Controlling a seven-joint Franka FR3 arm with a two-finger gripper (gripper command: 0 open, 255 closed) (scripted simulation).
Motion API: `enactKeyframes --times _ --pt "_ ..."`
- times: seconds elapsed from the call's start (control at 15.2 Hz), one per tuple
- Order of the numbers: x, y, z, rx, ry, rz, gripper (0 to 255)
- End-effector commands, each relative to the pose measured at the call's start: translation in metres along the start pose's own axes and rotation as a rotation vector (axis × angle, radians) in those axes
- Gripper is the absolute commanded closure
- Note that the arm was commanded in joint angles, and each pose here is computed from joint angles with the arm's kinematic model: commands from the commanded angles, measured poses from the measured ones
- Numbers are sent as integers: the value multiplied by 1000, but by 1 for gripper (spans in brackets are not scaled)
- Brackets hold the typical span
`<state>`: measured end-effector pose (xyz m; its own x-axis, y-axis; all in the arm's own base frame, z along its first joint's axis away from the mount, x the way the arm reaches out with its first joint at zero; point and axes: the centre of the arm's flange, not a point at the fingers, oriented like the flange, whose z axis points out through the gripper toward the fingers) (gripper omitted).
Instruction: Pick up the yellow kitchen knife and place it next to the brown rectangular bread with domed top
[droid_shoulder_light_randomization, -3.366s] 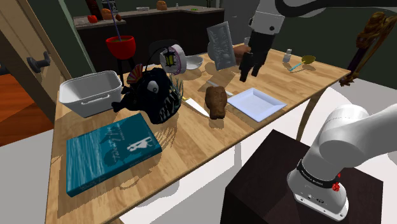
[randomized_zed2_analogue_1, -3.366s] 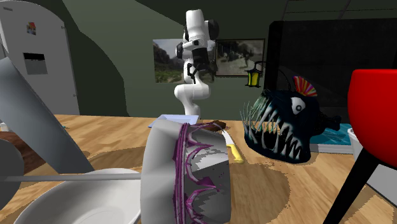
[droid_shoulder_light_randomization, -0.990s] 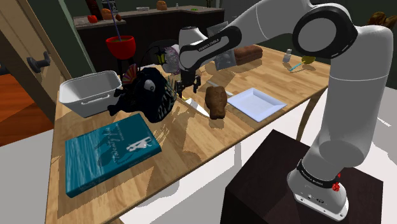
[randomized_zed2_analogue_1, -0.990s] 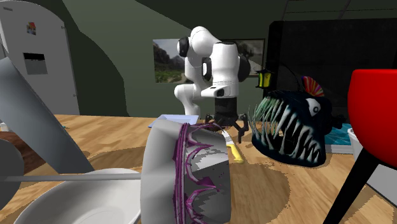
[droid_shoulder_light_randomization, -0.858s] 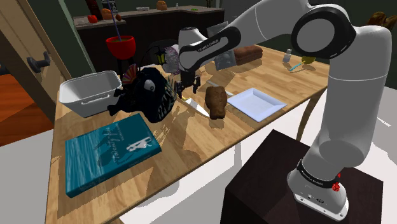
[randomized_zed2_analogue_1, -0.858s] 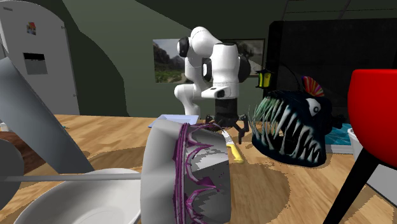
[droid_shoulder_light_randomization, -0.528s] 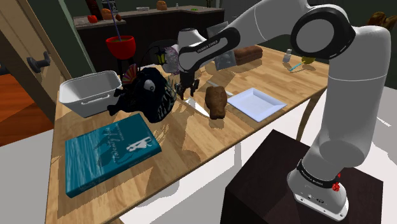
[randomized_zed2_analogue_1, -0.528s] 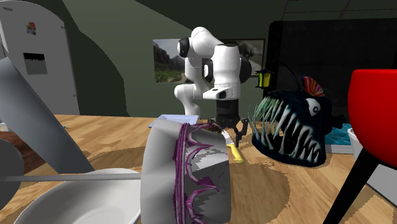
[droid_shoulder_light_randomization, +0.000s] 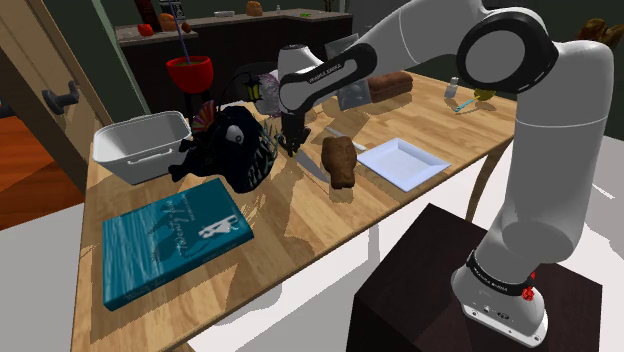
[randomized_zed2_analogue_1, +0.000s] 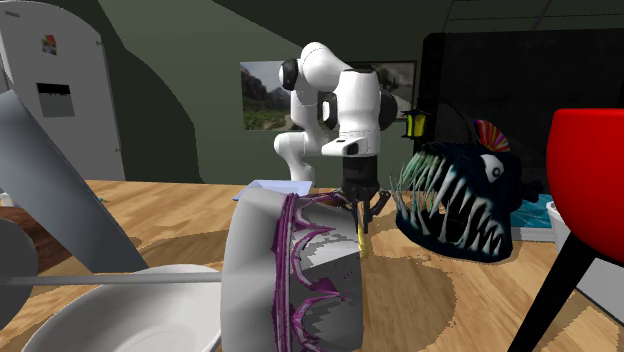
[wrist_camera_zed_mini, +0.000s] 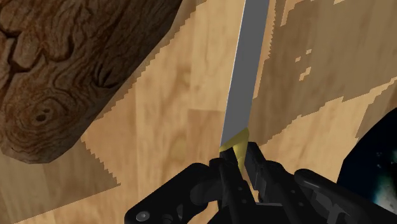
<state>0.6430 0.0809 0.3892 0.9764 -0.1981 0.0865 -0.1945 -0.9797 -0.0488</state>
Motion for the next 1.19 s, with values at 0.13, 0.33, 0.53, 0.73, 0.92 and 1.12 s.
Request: enactKeyframes --times 0.13,0.33,0.53,0.73,0.92,1.12 --pt "-1 -2 -8 0 -4 -2 255" --pt "0 -2 -24 0 -4 -2 255" --pt "2 -3 -40 0 -4 -2 255" --pt "3 -4 -56 0 -4 -2 255" --pt "4 -5 -71 0 -4 -2 255" --pt "6 -5 -87 0 -4 -2 255"
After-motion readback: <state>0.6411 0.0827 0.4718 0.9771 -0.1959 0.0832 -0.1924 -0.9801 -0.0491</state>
